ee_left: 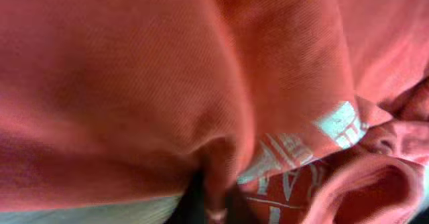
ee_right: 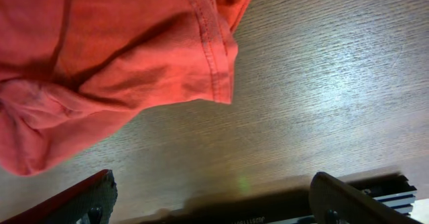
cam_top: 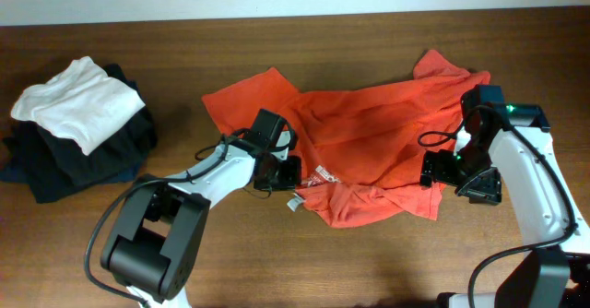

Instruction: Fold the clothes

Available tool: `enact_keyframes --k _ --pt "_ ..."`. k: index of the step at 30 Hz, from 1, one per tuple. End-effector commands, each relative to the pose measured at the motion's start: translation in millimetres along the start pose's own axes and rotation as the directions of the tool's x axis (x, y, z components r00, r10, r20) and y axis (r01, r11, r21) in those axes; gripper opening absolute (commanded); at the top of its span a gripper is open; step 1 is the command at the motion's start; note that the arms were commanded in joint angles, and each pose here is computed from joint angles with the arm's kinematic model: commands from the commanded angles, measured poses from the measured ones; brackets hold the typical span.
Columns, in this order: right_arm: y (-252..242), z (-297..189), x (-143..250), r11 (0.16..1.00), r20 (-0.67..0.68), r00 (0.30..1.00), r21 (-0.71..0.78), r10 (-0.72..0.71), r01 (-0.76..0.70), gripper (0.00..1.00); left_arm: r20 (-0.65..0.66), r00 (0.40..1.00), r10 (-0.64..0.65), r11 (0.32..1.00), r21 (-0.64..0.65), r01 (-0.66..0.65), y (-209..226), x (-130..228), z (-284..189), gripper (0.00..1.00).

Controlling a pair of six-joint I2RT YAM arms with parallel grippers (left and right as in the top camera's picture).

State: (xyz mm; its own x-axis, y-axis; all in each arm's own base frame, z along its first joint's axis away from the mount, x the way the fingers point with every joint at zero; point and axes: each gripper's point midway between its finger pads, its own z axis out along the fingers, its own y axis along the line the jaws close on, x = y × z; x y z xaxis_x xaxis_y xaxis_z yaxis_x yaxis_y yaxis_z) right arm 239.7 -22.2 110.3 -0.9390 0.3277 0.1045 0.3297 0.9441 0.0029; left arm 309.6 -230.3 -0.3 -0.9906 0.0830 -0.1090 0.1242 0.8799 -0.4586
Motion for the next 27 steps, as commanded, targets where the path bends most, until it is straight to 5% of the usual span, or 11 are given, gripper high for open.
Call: enact_keyframes --k 1,6,7,10,13,18,27 --pt "-3.9 -3.9 -3.5 1.0 0.02 1.0 0.012 -0.002 0.002 0.95 0.121 0.992 -0.025 0.966 -0.251 0.055 71.6 -39.0 -22.4 0.0" --pt "-3.5 -3.9 -5.2 1.0 0.027 1.0 0.01 -0.002 0.002 0.95 0.34 0.931 -0.135 0.946 -0.237 0.223 124.8 -122.5 -111.0 0.0" --pt "-3.3 -3.9 -5.8 1.0 0.029 1.0 0.009 -0.002 0.002 0.96 0.366 0.918 -0.15 0.949 -0.207 0.237 127.6 -133.1 -124.5 0.07" --pt "-3.3 -3.9 -6.1 1.0 0.03 1.0 0.009 -0.002 0.002 0.99 0.363 0.909 -0.206 0.966 -0.075 0.249 122.1 -143.2 -148.1 0.99" --pt "-3.1 -3.9 -6.8 1.0 0.033 0.999 0.008 -0.003 0.002 0.99 0.206 0.939 -0.274 0.961 0.021 0.276 102.2 -110.6 -137.0 0.99" --pt "-2.5 -4.1 -9.7 1.0 0.045 0.999 0.006 -0.002 0.002 0.99 -0.027 0.953 -0.303 0.953 -0.031 0.302 72.5 -52.8 -115.4 0.99" --pt "-2.5 -4.0 -9.3 1.0 0.044 0.999 0.006 -0.003 0.003 0.99 -0.078 0.951 -0.3 0.95 -0.116 0.29 25.5 -24.5 -50.2 0.99"
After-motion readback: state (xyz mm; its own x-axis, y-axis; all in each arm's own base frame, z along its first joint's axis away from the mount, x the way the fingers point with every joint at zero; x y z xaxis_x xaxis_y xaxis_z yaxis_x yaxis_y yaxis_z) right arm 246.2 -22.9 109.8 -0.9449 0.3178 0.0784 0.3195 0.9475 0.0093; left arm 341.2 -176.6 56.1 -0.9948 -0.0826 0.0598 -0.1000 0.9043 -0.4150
